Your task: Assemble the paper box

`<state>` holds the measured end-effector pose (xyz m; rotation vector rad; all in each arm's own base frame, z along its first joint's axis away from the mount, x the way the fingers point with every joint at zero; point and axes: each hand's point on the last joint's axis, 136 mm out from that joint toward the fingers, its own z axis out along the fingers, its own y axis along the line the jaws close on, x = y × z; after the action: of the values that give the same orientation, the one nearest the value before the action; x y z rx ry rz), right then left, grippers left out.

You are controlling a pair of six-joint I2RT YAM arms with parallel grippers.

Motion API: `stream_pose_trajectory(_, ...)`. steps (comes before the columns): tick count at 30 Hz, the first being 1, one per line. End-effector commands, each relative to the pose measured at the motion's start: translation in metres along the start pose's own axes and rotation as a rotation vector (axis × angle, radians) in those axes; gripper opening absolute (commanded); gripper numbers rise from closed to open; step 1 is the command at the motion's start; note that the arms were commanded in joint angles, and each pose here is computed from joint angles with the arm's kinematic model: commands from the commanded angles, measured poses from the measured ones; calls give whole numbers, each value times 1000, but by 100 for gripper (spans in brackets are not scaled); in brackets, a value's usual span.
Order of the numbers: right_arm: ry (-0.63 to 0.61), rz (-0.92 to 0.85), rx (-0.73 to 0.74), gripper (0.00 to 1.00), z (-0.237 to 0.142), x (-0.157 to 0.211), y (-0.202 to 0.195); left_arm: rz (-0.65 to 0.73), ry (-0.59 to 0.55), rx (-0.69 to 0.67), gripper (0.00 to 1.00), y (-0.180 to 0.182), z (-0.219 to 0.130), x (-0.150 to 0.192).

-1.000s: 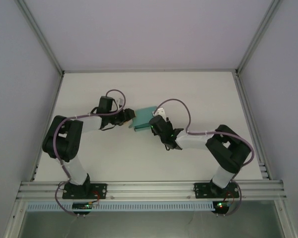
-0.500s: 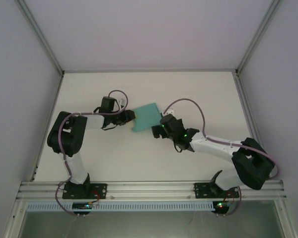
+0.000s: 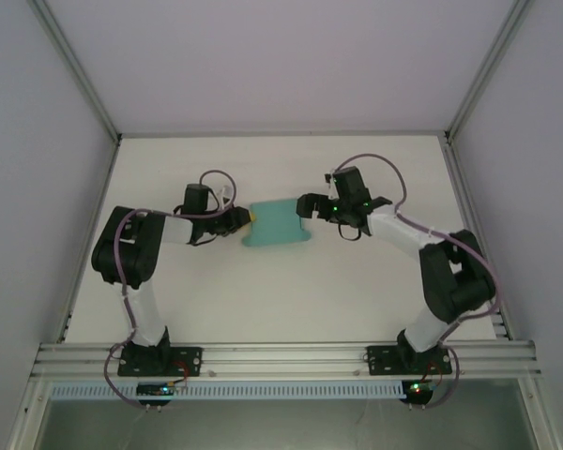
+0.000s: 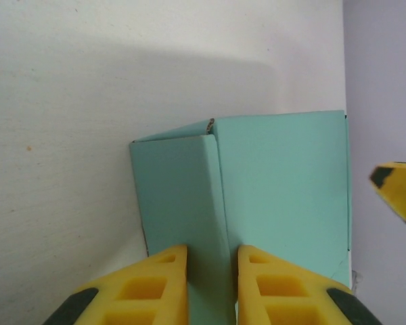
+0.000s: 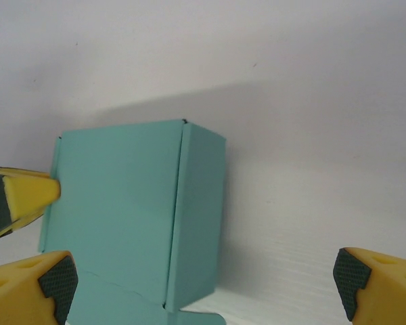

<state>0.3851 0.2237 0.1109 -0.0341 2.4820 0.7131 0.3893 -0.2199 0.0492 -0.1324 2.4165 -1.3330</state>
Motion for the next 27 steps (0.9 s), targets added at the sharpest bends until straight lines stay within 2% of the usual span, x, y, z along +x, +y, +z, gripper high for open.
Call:
stream_pose_trajectory(1,146,83,-108,99,18,19,17,-137,58,-127,15,52,4,31)
stream_pose_trajectory(3,176,117,-130,99,28,19,17,-150,56,-123,12,55,2,31)
stream_pose_trajectory(10,264,219,-263,96,55,26,27,-165,55,-104,12,62,1,33)
stream_pose_trajectory(11,247,201,-291,96,55,15,35,-165,58,-102,11,63,2,34)
stream_pose_trajectory(14,283,187,-371,91,57,18,54,-168,57,-96,11,64,3,35)
stream_pose_trajectory(20,233,222,-483,66,48,0,73,-121,61,-39,15,50,4,28)
stream_pose_trajectory(23,223,204,-485,50,36,-4,79,-37,36,56,23,20,-1,15)
stream_pose_trajectory(27,198,183,-467,38,16,-10,82,125,-47,146,36,-33,-19,-13)
